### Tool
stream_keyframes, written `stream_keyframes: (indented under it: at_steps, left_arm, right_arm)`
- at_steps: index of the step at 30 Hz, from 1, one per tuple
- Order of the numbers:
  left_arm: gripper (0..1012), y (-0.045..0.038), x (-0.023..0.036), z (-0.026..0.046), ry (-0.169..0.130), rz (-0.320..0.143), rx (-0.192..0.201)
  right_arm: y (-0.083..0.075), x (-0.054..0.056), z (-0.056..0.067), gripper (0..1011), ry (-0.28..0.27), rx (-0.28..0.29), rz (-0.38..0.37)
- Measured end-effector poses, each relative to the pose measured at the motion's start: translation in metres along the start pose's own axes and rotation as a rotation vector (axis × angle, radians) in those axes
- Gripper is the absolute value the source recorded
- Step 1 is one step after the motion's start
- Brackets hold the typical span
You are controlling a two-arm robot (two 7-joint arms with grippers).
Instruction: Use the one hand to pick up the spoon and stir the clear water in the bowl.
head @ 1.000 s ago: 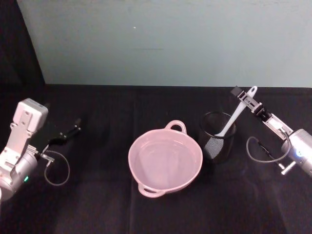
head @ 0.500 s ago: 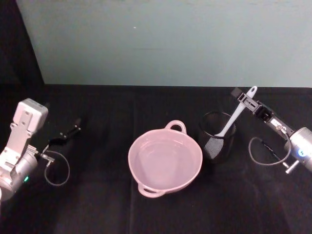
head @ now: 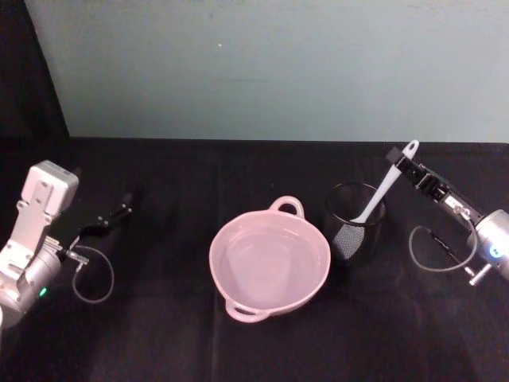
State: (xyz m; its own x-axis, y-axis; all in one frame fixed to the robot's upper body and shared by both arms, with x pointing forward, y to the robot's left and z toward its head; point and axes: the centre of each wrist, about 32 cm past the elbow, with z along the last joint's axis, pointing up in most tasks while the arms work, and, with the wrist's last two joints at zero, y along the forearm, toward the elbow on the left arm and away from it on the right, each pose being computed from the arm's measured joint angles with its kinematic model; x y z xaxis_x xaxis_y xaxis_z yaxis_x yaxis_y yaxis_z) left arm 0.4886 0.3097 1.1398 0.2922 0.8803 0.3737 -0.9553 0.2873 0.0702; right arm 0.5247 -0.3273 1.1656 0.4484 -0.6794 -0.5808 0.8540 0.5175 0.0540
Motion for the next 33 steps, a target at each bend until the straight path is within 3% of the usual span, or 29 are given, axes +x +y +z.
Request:
stream_keyframes:
  at_steps: [7,9,11,17,23,24,26,33]
  left_arm:
    - [1005,0.0,0.0,0.0,0.0,0.0,0.0]
    - [1005,0.0,0.0,0.0,0.0,0.0,0.0]
    - [1005,0.0,0.0,0.0,0.0,0.0,0.0]
    - [1005,0.0,0.0,0.0,0.0,0.0,0.0]
    - [1005,0.0,0.0,0.0,0.0,0.0,0.0]
    - [1005,0.0,0.0,0.0,0.0,0.0,0.0]
    - [1005,0.0,0.0,0.0,0.0,0.0,0.0]
    - [1005,0.0,0.0,0.0,0.0,0.0,0.0]
  right_arm:
    - [-0.001,0.0,0.002,257,-0.011,-0.003,-0.001]
    - [0.0,-0.004,0.004,162,-0.048,-0.006,0.001]
    - [-0.001,-0.006,0.006,133,-0.078,-0.009,0.002]
    - [0.0,-0.02,0.017,123,-0.208,-0.008,0.024]
    - [0.002,-0.043,0.041,123,-0.389,-0.012,0.072]
    - [0.002,-0.043,0.041,123,-0.389,-0.012,0.072]
    - [0.004,-0.056,0.054,123,-0.454,-0.013,0.099]
    - [0.007,-0.081,0.083,123,-0.56,-0.026,0.146]
